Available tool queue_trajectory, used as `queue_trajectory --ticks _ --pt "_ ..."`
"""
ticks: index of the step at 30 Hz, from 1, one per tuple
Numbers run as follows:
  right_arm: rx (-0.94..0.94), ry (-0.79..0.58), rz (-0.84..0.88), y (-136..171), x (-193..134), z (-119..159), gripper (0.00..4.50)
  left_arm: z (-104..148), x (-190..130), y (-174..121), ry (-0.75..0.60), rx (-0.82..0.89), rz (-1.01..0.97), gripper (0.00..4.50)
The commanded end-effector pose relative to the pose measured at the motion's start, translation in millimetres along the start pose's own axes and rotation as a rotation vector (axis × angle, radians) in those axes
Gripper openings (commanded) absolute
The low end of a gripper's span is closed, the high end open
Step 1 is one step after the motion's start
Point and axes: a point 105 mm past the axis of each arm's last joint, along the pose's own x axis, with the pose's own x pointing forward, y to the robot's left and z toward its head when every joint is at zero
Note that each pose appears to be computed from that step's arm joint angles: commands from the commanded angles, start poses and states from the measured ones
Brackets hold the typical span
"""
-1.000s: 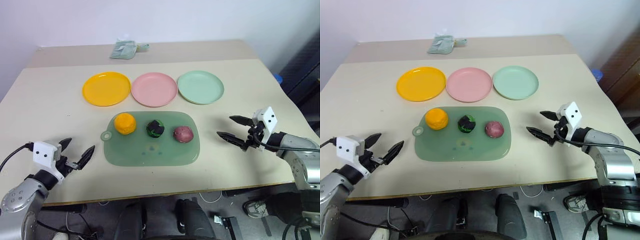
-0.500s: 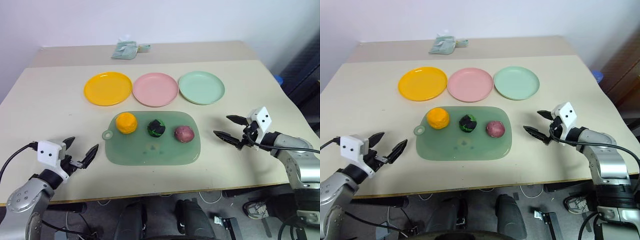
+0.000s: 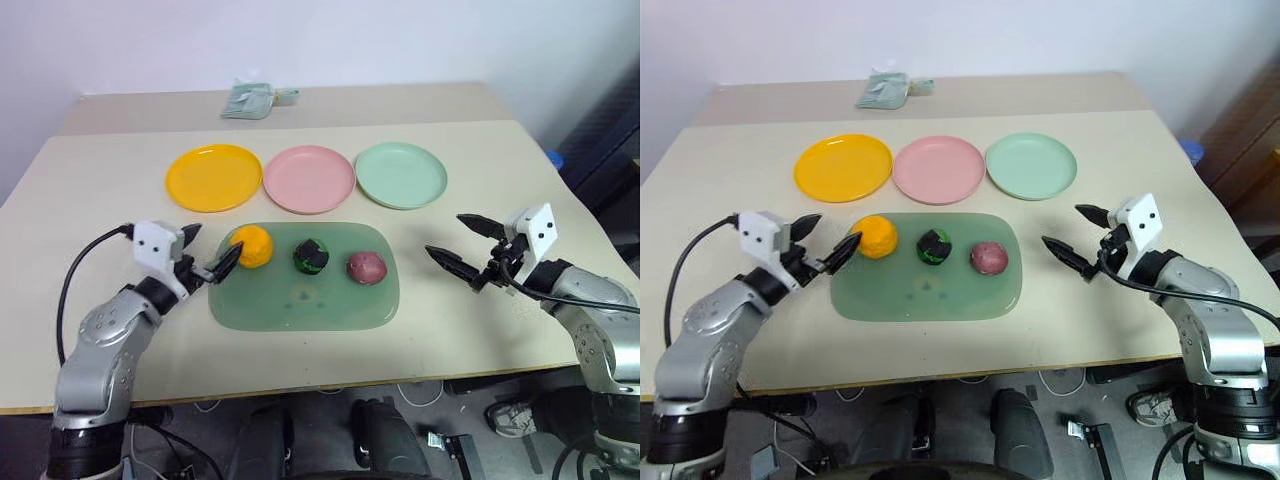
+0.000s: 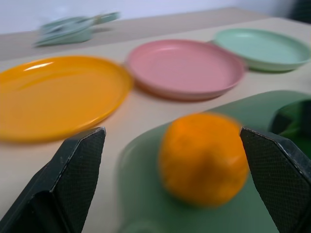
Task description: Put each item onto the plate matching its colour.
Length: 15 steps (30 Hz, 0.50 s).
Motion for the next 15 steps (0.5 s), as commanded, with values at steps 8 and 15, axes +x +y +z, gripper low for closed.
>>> queue_trajectory --ticks 8,15 --pt "0.020 -0.050 0.198 76 25 15 4.41 -10 25 1 0.091 0.057 -0.012 4.50" --pt "0.026 -0.048 0.235 89 27 16 4.41 -12 27 -6 0.130 0.070 -0.048 4.50"
